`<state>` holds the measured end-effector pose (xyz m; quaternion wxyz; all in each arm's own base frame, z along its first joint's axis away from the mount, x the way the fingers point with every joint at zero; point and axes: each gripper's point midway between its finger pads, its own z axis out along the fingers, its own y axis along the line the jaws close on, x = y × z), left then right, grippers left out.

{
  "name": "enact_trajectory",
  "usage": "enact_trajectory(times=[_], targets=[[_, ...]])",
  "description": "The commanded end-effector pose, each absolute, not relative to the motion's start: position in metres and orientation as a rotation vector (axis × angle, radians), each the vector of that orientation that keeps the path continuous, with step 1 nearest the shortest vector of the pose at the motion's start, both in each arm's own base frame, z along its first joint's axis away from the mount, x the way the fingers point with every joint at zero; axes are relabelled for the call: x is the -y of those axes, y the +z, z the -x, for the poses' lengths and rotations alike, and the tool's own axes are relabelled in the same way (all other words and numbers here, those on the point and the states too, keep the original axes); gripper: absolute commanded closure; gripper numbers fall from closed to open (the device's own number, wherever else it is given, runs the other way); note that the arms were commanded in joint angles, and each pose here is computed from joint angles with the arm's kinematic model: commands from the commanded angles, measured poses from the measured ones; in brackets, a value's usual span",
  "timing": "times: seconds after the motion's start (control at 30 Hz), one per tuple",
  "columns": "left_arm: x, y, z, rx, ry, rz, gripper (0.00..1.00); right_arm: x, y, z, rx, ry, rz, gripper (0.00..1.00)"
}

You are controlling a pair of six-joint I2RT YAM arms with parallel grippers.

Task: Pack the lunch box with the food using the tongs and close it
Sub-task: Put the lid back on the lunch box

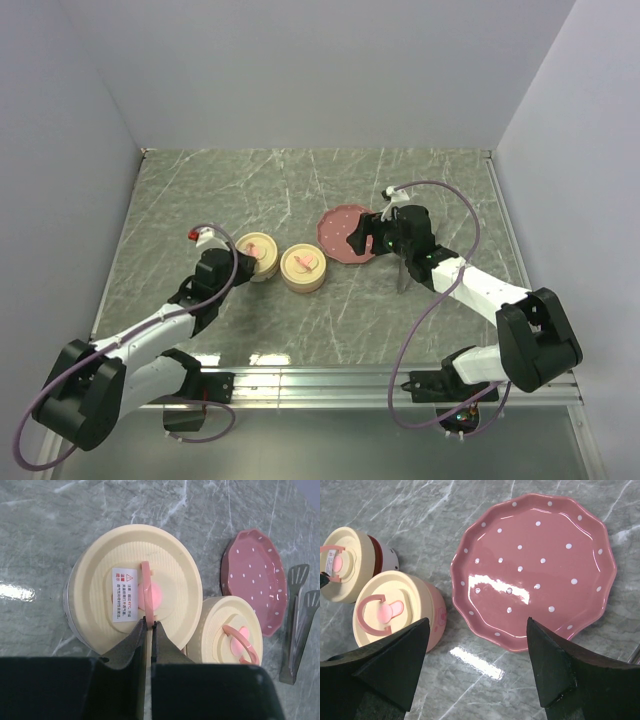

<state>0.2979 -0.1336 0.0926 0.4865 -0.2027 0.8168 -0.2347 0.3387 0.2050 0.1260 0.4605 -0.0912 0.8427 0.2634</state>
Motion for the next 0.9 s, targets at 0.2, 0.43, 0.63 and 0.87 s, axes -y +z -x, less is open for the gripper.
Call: enact_trajectory(times=[0.2, 0.43, 0.63, 0.87], targets=[[0.146, 0.092, -0.313, -2.026, -0.642, 0.477, 1.00, -0.206, 0.137, -0.337, -2.034, 0.647, 0.230, 0.15], [0.149, 0.090, -0.314, -2.055, -0.635, 0.458, 1.00, -0.206, 0.135, -0.337, -2.042, 0.645, 0.234, 0.15], [0.146, 0.105, -0.311, -2.021, -0.640, 0.454, 0.73, -0.209, 0.134, -0.338, -2.043, 0.651, 0.241, 0.15], [0.145, 0.122, -0.311, -1.967, -0.662, 0.440, 0.48, -0.211, 0.134, -0.339, -2.043, 0.652, 0.244, 0.15]])
